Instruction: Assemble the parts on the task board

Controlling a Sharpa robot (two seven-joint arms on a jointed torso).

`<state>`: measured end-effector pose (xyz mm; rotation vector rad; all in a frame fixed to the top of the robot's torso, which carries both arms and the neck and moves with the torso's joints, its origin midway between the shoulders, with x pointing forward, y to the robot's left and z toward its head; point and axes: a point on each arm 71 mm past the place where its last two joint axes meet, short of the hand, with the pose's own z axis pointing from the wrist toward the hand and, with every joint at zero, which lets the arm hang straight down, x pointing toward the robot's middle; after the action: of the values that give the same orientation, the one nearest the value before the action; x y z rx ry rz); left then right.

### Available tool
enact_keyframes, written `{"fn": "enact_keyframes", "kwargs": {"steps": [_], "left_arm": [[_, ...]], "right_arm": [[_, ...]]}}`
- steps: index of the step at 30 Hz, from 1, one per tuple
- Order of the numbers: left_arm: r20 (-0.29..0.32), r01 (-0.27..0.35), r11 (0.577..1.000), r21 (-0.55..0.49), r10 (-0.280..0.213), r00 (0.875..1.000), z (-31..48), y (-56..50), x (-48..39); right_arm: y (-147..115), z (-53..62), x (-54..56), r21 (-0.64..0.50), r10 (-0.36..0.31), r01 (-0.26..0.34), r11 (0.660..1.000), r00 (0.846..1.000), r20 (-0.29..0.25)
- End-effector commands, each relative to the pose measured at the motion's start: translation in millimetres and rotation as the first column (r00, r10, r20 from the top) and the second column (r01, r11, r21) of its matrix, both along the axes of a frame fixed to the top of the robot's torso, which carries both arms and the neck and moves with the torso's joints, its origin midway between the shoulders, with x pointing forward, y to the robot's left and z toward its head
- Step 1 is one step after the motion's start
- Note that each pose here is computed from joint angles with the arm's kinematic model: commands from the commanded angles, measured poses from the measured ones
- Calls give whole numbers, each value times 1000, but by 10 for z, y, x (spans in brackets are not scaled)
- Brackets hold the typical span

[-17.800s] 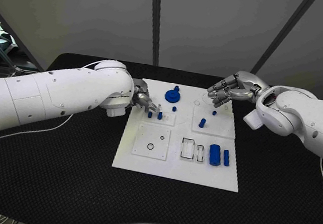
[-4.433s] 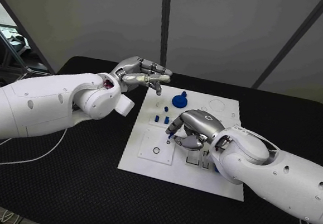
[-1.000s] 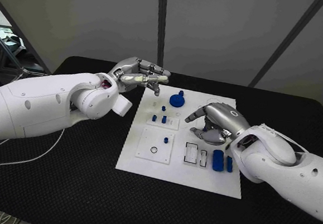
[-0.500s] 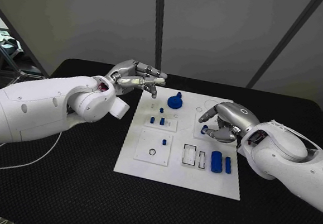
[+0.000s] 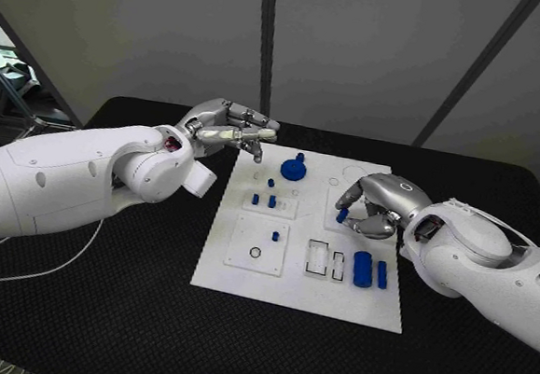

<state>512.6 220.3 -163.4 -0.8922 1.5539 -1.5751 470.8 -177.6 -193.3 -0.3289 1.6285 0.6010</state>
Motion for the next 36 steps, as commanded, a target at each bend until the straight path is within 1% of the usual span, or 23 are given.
{"fn": "enact_keyframes", "kwargs": {"steps": [1,14,24,30,36], "left_arm": [[7,9,1000,-13,-9,1000,18,-8,-1],[5,12,1000,-12,-12,1000,16,-11,-1],[4,11,1000,-11,-11,1000,15,-5,0],[4,10,1000,-11,-10,1000,15,-3,-1],[4,9,1000,-11,-9,1000,14,-1,0]], "right_arm": [[1,-14,12,-40,-4,3,999,1000,-12],[27,-56,63,-59,-12,10,998,1000,-27],[23,-44,87,-52,-25,25,998,1000,6],[56,-1,57,-21,-5,6,1000,999,40],[82,68,-36,11,21,-22,1000,998,65]]}}
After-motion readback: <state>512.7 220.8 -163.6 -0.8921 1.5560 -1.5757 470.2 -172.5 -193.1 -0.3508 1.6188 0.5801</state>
